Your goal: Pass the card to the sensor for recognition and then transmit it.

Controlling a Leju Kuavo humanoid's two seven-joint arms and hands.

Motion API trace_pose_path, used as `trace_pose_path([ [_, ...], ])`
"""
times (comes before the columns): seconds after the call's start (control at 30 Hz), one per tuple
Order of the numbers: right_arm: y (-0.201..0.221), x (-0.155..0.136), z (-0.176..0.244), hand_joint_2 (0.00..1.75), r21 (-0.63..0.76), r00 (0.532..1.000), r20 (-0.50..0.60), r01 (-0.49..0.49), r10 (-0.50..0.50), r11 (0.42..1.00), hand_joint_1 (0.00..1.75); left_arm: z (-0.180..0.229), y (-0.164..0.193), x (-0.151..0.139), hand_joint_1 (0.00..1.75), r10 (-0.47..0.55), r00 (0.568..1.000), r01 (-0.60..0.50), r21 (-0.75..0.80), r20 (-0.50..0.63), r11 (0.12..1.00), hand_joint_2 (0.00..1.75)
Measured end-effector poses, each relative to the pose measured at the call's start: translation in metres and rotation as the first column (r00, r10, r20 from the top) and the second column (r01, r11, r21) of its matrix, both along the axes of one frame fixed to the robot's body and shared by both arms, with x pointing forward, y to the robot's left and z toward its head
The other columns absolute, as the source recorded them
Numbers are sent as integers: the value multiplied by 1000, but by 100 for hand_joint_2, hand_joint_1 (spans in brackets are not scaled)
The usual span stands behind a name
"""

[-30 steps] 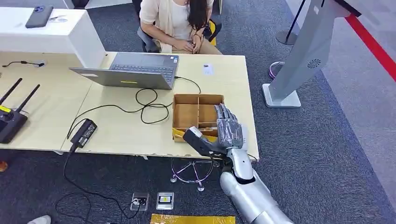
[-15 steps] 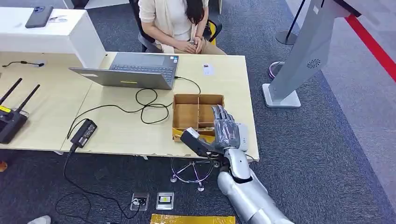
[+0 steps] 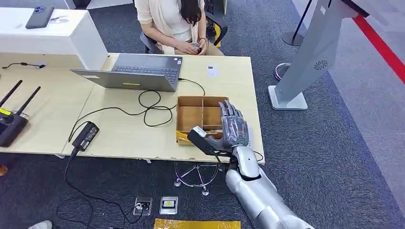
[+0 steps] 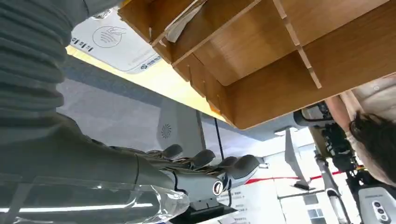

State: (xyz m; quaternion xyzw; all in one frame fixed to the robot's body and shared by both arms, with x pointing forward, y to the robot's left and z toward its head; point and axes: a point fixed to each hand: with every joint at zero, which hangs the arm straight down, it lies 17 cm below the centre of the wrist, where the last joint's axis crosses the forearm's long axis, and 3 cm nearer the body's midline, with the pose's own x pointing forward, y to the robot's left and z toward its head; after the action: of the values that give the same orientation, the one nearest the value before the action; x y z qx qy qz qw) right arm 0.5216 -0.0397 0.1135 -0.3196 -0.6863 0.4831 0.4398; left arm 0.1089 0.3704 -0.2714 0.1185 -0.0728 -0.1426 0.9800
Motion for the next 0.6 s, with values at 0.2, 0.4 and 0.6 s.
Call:
trace_pose_path([
  [0.2, -4, 2, -5, 175, 6, 1000, -17, -5, 5, 1000, 0, 0, 2, 0, 0, 14, 1000, -14, -6, 8, 1000, 0],
  [0.4, -7, 0, -12, 175, 4, 999, -37, 1, -1, 1000, 0, 1, 4, 1, 0, -1, 1000, 1, -3, 10, 1000, 0],
  [0.6, -11, 0, -20, 175, -2, 998, -55, 8, -8, 1000, 0, 1, 3, 2, 0, -7, 1000, 7, -4, 10, 1000, 0],
])
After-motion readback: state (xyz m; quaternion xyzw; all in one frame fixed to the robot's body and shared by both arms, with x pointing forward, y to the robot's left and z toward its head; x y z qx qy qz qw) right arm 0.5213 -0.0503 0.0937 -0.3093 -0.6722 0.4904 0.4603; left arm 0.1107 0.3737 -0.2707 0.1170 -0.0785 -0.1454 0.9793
